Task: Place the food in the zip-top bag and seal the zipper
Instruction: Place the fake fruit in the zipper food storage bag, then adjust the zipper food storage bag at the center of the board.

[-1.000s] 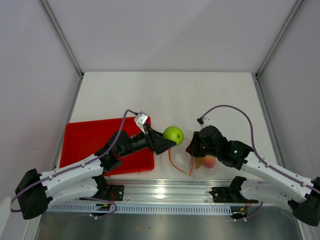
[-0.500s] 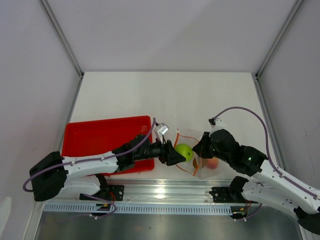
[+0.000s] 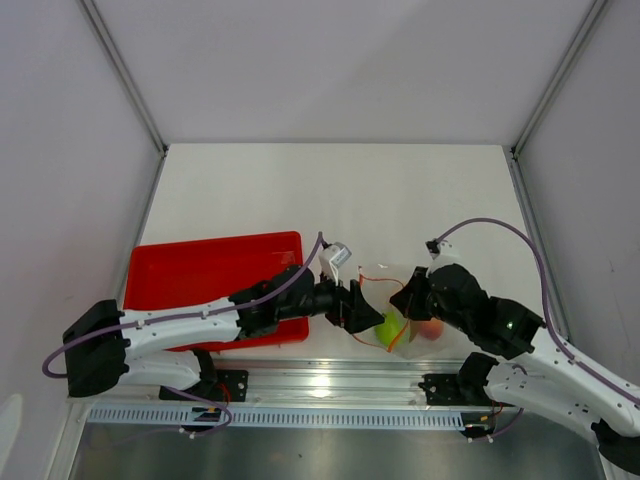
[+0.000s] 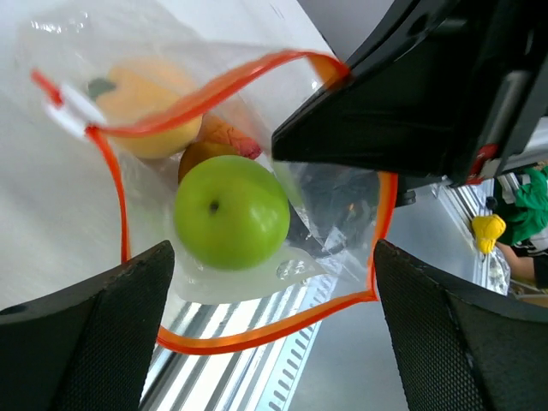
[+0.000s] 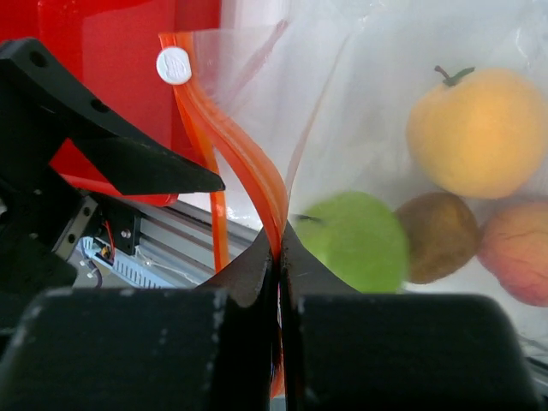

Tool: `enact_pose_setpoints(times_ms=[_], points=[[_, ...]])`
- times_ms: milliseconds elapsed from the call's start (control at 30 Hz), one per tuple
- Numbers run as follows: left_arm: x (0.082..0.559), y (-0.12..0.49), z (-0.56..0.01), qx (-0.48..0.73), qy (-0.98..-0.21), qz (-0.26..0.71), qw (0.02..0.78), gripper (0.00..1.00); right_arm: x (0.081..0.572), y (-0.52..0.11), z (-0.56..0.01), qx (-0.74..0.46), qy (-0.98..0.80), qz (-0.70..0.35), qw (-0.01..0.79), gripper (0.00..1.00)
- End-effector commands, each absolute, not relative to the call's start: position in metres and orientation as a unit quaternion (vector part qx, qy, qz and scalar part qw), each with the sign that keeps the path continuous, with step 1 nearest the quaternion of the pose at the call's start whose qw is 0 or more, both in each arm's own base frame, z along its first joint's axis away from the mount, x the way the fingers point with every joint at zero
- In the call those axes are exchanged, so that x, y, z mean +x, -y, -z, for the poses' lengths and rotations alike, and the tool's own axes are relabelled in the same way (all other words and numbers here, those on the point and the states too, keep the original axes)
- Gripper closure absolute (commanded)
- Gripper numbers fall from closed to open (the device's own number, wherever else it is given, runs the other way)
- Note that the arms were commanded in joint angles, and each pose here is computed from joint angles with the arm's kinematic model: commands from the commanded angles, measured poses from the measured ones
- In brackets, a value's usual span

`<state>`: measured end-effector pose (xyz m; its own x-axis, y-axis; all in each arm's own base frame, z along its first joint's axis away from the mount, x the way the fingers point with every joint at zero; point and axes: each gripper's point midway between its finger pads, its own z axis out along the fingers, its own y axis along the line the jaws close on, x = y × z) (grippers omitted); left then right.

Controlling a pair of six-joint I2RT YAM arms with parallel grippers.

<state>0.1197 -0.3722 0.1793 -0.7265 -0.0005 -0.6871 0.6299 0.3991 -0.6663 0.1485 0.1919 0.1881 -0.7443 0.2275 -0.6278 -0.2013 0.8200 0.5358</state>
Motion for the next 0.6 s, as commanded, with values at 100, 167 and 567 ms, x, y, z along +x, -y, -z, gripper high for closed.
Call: enact_pose_setpoints(times_ms=[100,167,567], points=[[0.129,0.37,-0.215,0.21,-0.769,0.482,0.364,0.0,0.148,-0.189,-0.199,0.016,-0.879,-0.306,0.365,1.0],[0.138,0.362,-0.217,0.196,-0.774,0.462,0.385,0.0,0.148,-0.186,-0.203,0.018,-0.875,-0.308,0.372,1.0],[0.134,0.326,-0.17,0.174,-0.82,0.405,0.365,0.09,0.152,-0.18,-0.225,0.0,-0.87,-0.296,0.395,1.0]])
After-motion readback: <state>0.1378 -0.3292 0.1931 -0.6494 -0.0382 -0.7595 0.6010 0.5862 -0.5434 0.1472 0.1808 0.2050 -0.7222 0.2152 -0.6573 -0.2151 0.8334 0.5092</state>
